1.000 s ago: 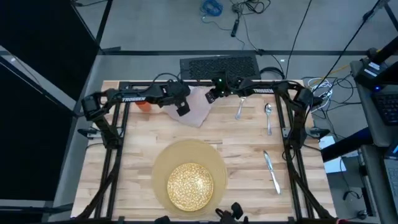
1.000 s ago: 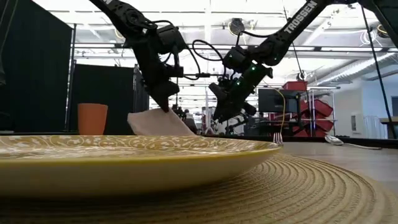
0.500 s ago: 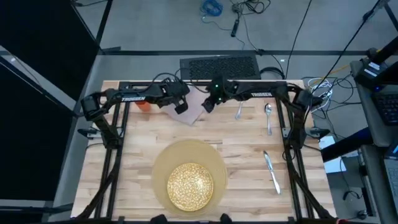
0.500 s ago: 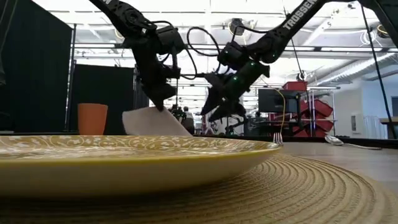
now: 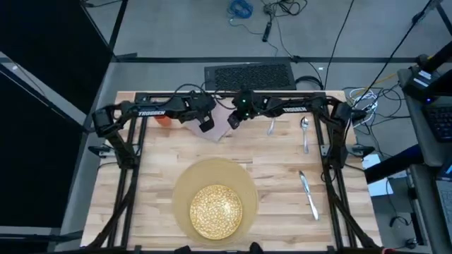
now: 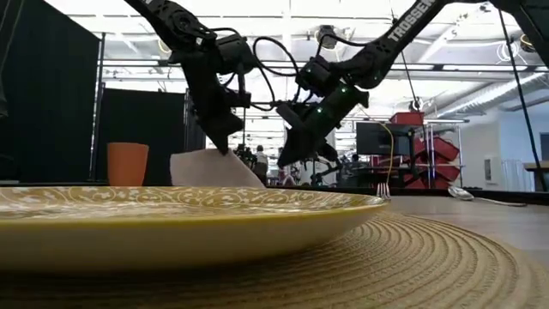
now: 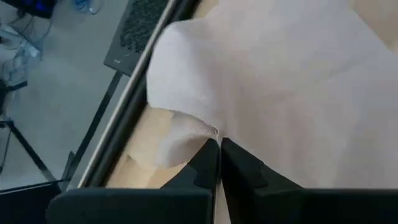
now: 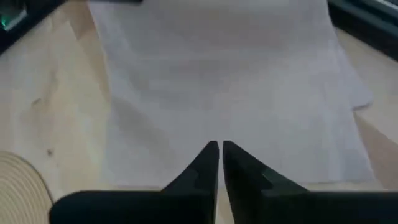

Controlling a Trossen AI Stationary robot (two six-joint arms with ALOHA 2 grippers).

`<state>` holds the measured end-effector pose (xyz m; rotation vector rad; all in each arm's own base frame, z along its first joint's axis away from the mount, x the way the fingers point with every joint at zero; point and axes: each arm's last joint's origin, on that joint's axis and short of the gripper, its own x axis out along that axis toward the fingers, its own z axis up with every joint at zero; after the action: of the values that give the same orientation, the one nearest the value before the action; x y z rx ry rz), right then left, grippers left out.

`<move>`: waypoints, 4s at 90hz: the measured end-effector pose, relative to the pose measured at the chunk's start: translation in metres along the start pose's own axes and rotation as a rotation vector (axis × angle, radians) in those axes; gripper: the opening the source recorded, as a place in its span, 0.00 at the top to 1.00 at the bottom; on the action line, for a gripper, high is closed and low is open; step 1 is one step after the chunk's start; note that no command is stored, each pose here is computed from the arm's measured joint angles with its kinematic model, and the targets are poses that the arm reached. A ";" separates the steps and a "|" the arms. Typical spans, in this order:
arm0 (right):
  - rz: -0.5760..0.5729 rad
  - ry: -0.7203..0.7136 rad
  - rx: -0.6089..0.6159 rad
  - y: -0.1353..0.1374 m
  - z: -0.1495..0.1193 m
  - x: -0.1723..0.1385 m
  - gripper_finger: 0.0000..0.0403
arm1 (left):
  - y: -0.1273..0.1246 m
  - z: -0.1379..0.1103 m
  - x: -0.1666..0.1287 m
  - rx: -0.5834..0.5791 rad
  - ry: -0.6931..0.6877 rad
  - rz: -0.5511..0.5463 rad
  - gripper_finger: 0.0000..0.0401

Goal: Set table place
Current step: Fold the light orange napkin on the table

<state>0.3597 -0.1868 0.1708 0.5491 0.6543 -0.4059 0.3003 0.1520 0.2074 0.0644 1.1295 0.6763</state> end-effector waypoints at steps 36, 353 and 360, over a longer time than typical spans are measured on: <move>0.001 0.013 -0.002 -0.001 -0.001 0.000 1.00 | 0.000 0.001 0.002 0.078 -0.002 0.027 0.78; -0.150 -0.001 -0.154 0.000 0.023 -0.090 1.00 | 0.077 -0.046 0.048 -0.434 0.062 -0.467 0.61; -0.149 0.002 -0.156 0.000 0.023 -0.090 1.00 | 0.076 -0.048 0.054 -0.429 0.084 -0.458 0.61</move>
<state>0.3047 -0.1844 0.2458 0.3538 0.7243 -0.4900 0.2381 0.2276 0.1710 -0.5766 1.0097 0.4972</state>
